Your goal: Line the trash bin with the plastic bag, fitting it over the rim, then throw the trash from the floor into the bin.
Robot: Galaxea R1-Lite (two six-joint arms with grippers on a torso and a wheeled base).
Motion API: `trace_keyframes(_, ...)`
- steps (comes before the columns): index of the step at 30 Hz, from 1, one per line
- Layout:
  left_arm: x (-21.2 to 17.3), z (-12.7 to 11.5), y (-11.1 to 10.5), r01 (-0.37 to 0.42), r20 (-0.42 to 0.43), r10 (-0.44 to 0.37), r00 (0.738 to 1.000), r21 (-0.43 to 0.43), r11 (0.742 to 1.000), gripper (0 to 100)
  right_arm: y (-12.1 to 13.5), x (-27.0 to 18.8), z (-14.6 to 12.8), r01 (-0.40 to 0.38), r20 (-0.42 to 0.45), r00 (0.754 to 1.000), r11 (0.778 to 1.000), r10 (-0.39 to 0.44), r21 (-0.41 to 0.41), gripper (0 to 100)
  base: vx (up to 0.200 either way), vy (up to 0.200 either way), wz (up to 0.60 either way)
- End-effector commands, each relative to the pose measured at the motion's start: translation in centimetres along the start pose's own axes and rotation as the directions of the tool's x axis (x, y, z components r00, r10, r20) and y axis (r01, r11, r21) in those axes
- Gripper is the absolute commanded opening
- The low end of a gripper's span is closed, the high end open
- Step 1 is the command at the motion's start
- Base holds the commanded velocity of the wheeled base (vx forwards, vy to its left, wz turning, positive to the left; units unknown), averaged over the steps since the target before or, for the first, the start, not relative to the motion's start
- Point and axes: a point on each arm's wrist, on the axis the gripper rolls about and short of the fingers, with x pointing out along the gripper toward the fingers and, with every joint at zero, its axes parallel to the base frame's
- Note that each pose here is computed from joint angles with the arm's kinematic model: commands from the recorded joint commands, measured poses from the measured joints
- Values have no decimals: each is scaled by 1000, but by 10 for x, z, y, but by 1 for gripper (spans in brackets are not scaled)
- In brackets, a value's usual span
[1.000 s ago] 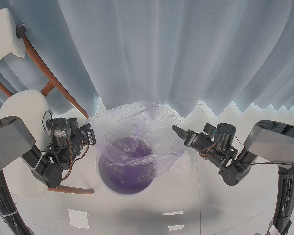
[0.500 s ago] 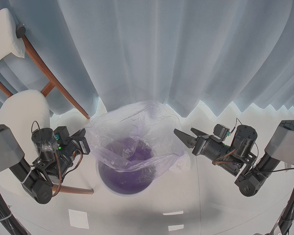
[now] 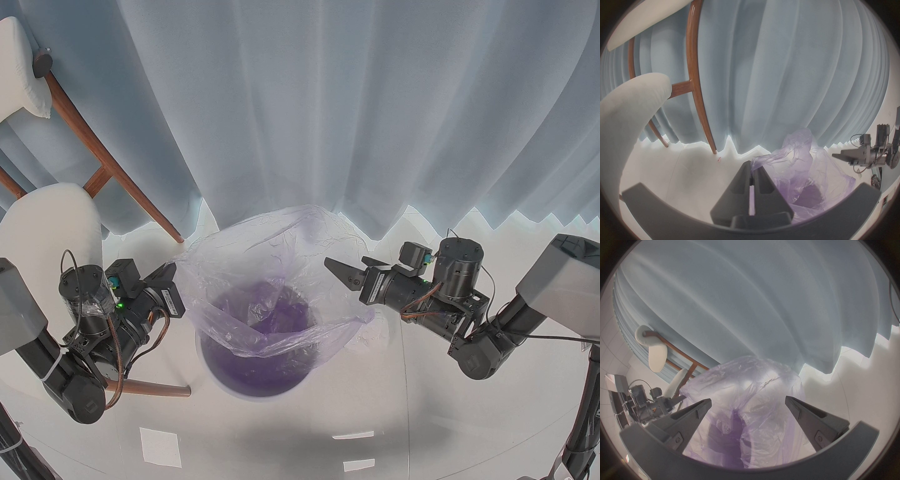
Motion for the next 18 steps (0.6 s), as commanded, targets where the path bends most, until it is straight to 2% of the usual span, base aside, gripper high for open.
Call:
trace_keyframes(1,0,0,-3,10,7,-10,1000,-2,1000,0,-5,13,-23,7,-55,998,1000,-7,-3,100,0,0,0)
trace_keyframes(7,2,-1,-3,12,23,-12,1000,-5,1000,0,-7,16,-48,44,-153,986,991,-63,-123,100,0,0,0)
trace_keyframes(12,2,-1,-3,12,26,-12,1000,-6,1000,0,2,21,-61,77,-168,980,985,-103,-156,100,0,0,0)
trace_keyframes(13,2,-1,-3,12,26,-12,1000,-6,1000,100,3,21,-62,76,-170,980,985,-103,-158,100,0,0,0)
trace_keyframes(18,4,11,-2,8,86,-7,996,-16,1000,100,9,29,-68,108,-203,967,971,-152,-212,100,0,0,0)
